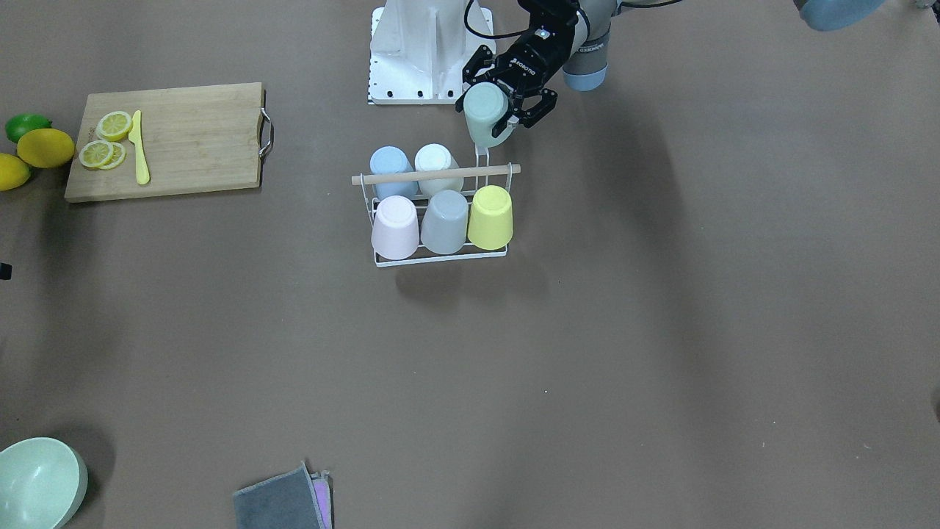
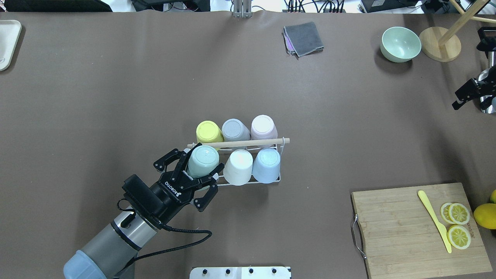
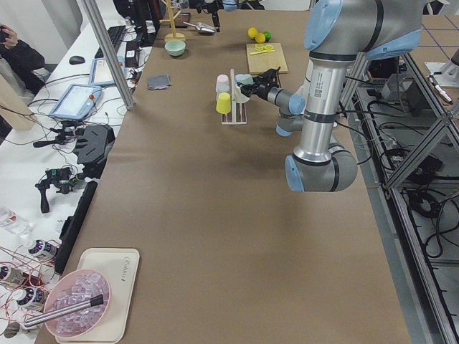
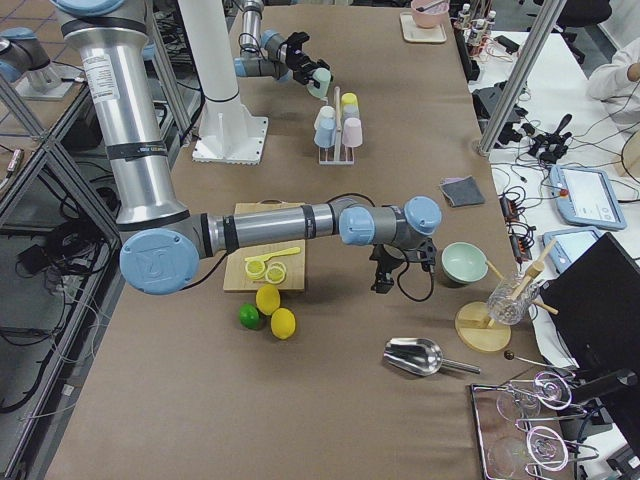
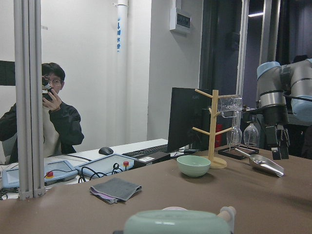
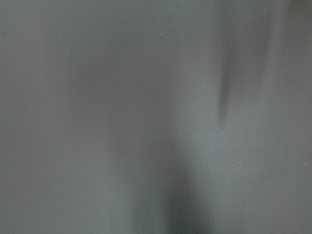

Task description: Place cup on cup holder

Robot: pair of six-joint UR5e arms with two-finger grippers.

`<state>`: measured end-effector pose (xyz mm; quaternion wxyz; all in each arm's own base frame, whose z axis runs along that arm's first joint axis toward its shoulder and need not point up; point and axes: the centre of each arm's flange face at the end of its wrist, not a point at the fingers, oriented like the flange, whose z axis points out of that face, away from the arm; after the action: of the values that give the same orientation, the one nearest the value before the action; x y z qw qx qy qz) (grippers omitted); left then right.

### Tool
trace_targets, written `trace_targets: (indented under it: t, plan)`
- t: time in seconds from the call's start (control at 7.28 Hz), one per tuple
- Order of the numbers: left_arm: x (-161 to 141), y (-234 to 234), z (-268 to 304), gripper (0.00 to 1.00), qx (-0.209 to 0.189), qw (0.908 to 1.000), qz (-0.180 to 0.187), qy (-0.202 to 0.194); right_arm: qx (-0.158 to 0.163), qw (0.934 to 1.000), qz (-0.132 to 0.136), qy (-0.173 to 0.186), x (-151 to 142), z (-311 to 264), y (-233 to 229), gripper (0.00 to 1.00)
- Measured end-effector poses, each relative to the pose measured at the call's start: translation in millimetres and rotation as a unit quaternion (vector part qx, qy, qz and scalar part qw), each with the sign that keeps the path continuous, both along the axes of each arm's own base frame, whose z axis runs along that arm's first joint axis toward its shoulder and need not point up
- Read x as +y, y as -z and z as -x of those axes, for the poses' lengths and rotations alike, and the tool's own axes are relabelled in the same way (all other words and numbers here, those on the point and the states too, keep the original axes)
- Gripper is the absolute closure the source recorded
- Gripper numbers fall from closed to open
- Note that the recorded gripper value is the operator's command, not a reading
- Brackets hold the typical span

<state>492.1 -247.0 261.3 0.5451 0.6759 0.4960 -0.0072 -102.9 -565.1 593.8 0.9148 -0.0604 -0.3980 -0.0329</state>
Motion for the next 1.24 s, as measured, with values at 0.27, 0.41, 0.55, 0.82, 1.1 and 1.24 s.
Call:
trace_targets:
  t: [0.27, 0.41, 0.55, 0.82, 1.1, 1.24]
  plan:
    - [-0.8, 0.1, -1.0, 1.00, -0.001, 1.0000, 0.000, 0.001, 0.019, 0.9963, 0.029, -0.079, 16.1, -13.6, -11.6, 0.01]
    - [-1.1, 0.4, -1.5, 1.00, -0.002, 1.0000, 0.000, 0.001, 0.022, 0.9929, 0.049, -0.106, 27.3, -21.3, -19.1, 0.01]
    - [-1.3, 1.2, -2.4, 1.00, -0.002, 1.0000, 0.000, 0.001, 0.021, 0.9903, 0.060, -0.124, 38.8, -31.8, -27.1, 0.01]
    - [-3.5, 2.9, -7.1, 1.00, -0.002, 1.0000, 0.001, 0.002, 0.016, 0.9876, 0.064, -0.143, 63.8, -53.8, -48.9, 0.01]
    - [-7.6, 4.2, -10.2, 1.00, -0.003, 1.0000, 0.001, 0.005, 0.015, 0.9868, 0.058, -0.151, 76.5, -68.5, -63.0, 0.01]
    - [-9.3, 2.5, -12.1, 1.00, -0.005, 1.0000, 0.001, 0.006, 0.014, 0.9866, 0.051, -0.154, 79.4, -81.2, -66.8, 0.01]
